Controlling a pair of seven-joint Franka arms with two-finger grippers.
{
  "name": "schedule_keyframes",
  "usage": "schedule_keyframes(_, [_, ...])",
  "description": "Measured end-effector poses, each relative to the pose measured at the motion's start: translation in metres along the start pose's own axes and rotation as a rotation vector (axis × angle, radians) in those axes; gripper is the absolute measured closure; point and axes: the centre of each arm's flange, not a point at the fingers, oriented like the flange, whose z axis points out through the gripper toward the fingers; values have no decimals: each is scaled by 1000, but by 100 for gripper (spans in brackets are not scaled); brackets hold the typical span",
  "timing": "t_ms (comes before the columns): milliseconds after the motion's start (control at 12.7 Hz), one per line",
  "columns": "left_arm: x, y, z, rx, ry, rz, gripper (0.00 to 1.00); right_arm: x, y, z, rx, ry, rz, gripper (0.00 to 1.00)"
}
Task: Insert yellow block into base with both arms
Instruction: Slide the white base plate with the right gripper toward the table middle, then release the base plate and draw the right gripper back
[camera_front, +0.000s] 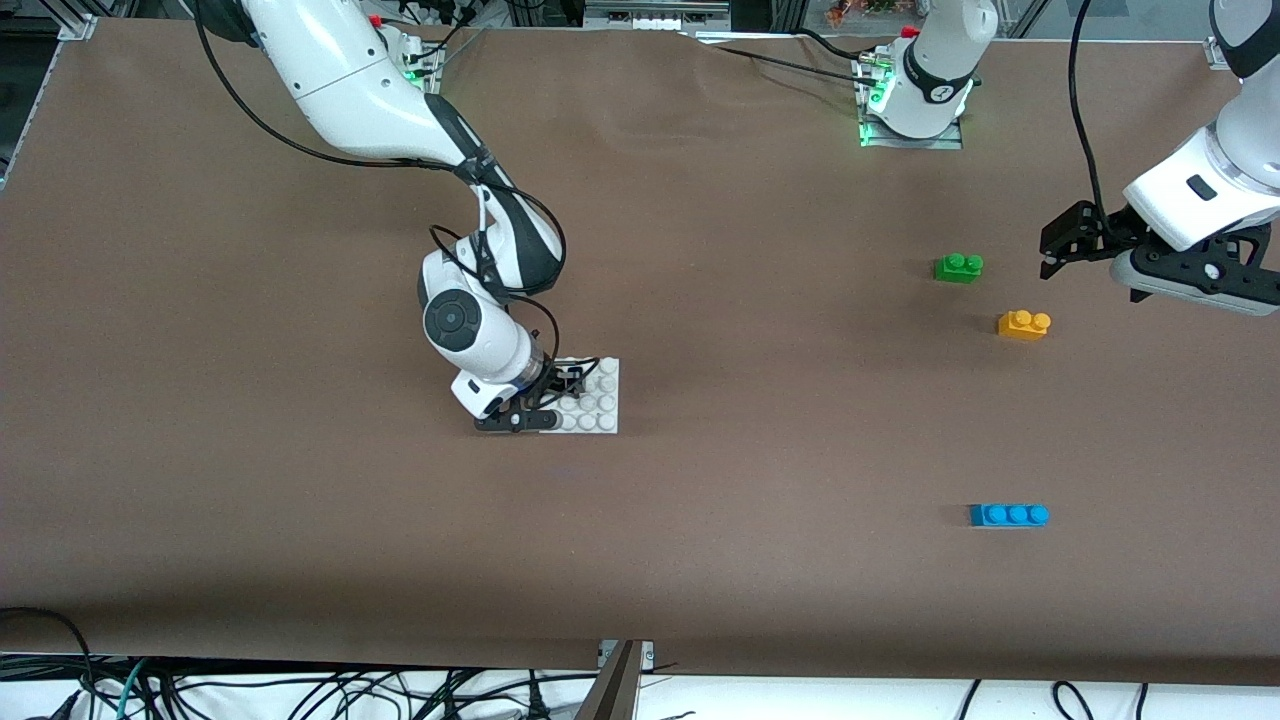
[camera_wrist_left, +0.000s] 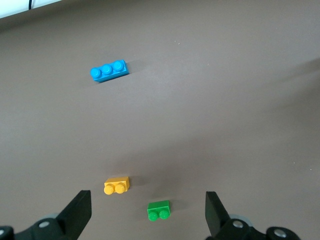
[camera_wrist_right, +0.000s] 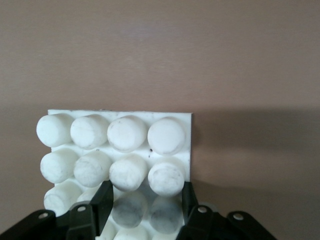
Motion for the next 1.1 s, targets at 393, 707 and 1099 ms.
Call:
schedule_keyframes(393, [0, 0, 0, 0, 0, 0, 0, -8, -32, 7, 21, 1, 7, 39])
schedule_keyframes(707, [0, 0, 0, 0, 0, 0, 0, -11, -51, 11, 30, 6, 43, 39])
schedule_keyframes(1099, [0, 0, 0, 0, 0, 0, 0, -15, -72, 15, 42, 13, 62, 39])
